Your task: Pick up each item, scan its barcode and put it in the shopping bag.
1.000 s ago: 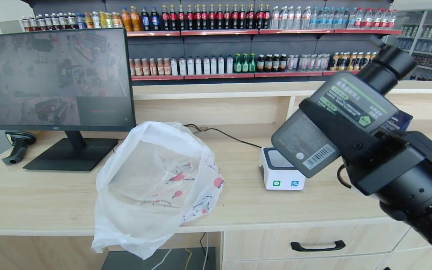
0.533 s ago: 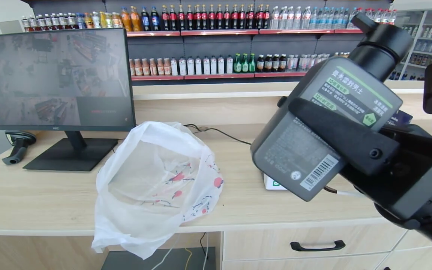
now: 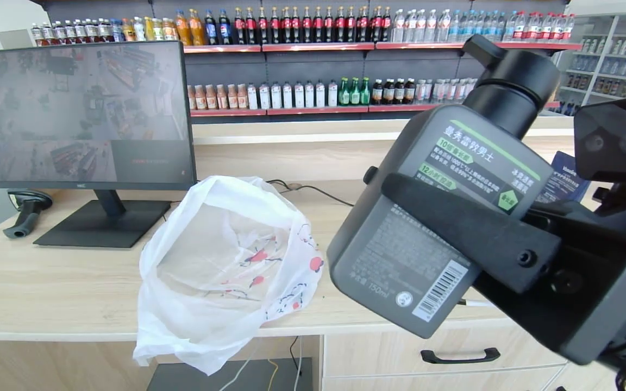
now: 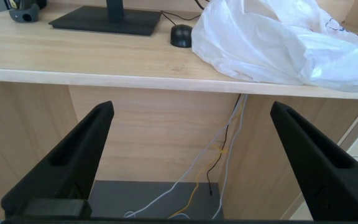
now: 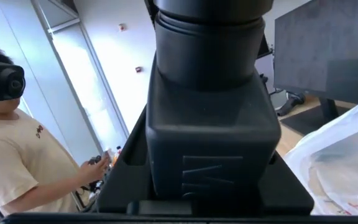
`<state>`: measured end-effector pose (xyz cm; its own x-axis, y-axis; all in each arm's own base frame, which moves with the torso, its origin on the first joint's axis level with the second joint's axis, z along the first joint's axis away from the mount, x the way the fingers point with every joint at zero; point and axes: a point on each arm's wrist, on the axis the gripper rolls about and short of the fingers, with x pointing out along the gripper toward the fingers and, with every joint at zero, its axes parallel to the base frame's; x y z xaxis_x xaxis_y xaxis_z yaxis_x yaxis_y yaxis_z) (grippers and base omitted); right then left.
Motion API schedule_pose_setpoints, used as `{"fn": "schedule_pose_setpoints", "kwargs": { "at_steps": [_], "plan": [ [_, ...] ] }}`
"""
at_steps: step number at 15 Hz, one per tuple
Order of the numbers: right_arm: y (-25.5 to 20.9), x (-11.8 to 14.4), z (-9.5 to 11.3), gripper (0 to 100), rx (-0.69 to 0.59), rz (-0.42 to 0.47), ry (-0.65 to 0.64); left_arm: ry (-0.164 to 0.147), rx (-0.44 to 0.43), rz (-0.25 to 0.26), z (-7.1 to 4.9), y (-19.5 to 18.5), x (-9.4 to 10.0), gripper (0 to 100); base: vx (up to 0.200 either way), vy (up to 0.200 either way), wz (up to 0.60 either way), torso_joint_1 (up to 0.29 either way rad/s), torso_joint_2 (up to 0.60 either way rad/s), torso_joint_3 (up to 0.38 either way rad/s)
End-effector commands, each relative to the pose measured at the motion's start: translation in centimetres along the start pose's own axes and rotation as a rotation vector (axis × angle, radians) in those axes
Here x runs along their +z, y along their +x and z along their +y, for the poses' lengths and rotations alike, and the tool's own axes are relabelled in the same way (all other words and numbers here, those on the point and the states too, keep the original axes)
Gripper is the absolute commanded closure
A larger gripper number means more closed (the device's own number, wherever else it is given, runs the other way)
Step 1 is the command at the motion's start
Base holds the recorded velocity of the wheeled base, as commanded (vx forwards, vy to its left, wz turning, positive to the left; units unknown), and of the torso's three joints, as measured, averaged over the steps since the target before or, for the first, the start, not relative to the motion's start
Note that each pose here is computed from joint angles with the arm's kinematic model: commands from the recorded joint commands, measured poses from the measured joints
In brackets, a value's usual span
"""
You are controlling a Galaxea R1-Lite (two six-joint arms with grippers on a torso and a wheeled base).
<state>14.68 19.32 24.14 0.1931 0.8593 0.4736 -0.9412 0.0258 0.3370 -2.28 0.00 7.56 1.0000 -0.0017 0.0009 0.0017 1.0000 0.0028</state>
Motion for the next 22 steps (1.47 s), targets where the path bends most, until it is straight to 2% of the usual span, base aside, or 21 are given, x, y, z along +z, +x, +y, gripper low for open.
{"fn": "schedule_pose_setpoints", "kwargs": {
  "at_steps": [1,14,19,22],
  "plan": [
    [0.1,-0.2,0.0,100,0.003,0.006,0.008,0.000,0.000,-0.001,0.0,0.0,0.0,0,0.000,0.000,0.00,0.000,0.00,0.000],
    [0.5,-0.5,0.6,100,0.042,0.019,0.006,0.000,0.000,-0.001,0.0,0.0,0.0,0,0.000,0.000,0.00,0.000,0.00,0.000],
    [-0.1,-1.3,0.1,100,0.009,0.044,-0.133,0.000,0.000,-0.001,0.0,0.0,0.0,0,0.000,0.000,0.00,0.000,0.00,0.000],
    [-1.2,-1.6,-1.3,100,-0.078,0.068,-0.305,0.000,0.000,-0.001,0.0,0.0,0.0,0,0.000,0.000,0.00,0.000,0.00,0.000]
  ]
}}
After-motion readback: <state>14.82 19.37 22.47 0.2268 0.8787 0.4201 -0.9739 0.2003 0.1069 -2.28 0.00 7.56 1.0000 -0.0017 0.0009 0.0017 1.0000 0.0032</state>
